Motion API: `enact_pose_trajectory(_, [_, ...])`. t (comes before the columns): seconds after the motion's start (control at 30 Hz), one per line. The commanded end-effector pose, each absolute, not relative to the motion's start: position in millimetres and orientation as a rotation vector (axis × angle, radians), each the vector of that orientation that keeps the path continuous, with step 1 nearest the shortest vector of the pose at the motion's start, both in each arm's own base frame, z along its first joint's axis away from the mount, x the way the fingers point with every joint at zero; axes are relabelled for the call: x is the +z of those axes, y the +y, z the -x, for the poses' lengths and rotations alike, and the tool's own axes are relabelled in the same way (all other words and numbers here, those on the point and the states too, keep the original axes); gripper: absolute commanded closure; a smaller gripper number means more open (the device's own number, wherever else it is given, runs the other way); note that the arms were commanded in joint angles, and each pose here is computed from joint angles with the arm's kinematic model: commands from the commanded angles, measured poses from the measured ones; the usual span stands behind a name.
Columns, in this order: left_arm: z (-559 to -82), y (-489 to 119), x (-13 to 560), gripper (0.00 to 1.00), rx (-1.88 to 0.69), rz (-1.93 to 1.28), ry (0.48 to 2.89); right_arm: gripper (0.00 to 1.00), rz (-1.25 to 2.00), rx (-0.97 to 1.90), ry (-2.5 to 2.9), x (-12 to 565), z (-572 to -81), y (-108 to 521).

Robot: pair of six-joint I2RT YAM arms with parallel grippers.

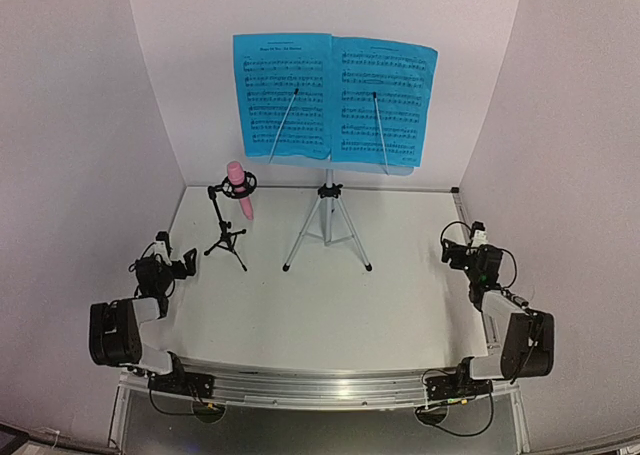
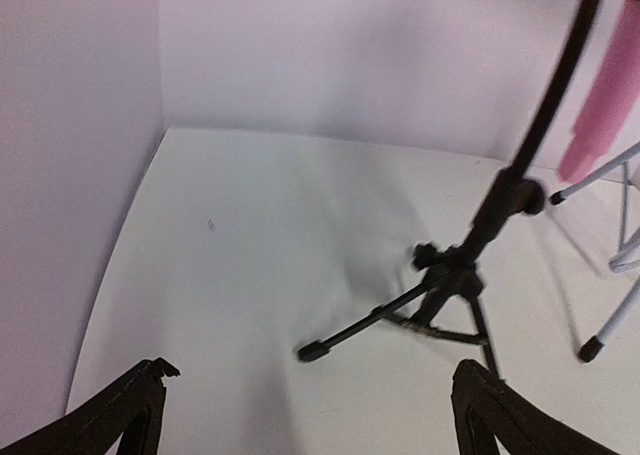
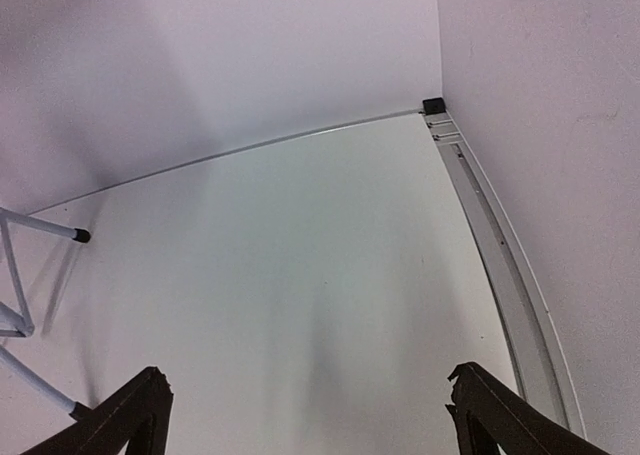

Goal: Pack up the instrument practice props

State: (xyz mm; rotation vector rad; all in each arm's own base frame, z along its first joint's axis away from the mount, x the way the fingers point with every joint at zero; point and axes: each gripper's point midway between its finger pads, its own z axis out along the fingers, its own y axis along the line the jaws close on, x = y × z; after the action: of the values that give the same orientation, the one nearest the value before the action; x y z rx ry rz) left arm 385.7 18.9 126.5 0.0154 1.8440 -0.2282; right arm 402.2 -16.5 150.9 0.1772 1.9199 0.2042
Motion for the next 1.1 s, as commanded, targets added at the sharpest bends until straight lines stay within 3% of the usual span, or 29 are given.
enact_pose_trajectory(0.0, [-380.0,-15.8,183.3,0.0,-0.395,-0.171,1.769,0.06,-0.145,0.353,1.952,163.0,-393.4,5.2])
enact_pose_trajectory(0.17, [-390.7,-54.0,211.1,0.0,-0.563,-0.425,1.785,0.08,-0.093,0.445,1.942,173.2,-392.8,22.4])
enact_pose_trajectory(0.3, [-399.2,-78.2,241.3,0.01,-0.63,-0.681,1.619,0.09,-0.046,0.486,1.93,181.4,-394.2,39.3])
enact_pose_trajectory(0.43, [-432.9,-87.2,265.1,0.15,-0.732,-0.738,1.553,0.09,0.01,0.509,1.925,186.1,-395.8,57.5])
enact_pose_trajectory(0.67, [-463.8,-118.2,258.6,0.21,-0.784,-0.853,1.521,0.1,0.067,0.504,1.918,189.7,-394.8,77.4])
enact_pose_trajectory(0.8, [-481.7,-125.8,255.9,0.38,-0.816,-0.824,1.539,0.1,0.086,0.517,1.912,192.7,-393.4,84.6])
enact_pose_trajectory(0.93, [-489.3,-123.7,257.9,0.7,-0.809,-0.787,1.536,0.1,0.102,0.538,1.919,191.2,-392.6,92.6])
enact_pose_trajectory(1.07, [-479.6,-125.1,257.9,0.94,-0.827,-0.786,1.541,0.1,0.11,0.557,1.924,190.4,-392.1,99.9])
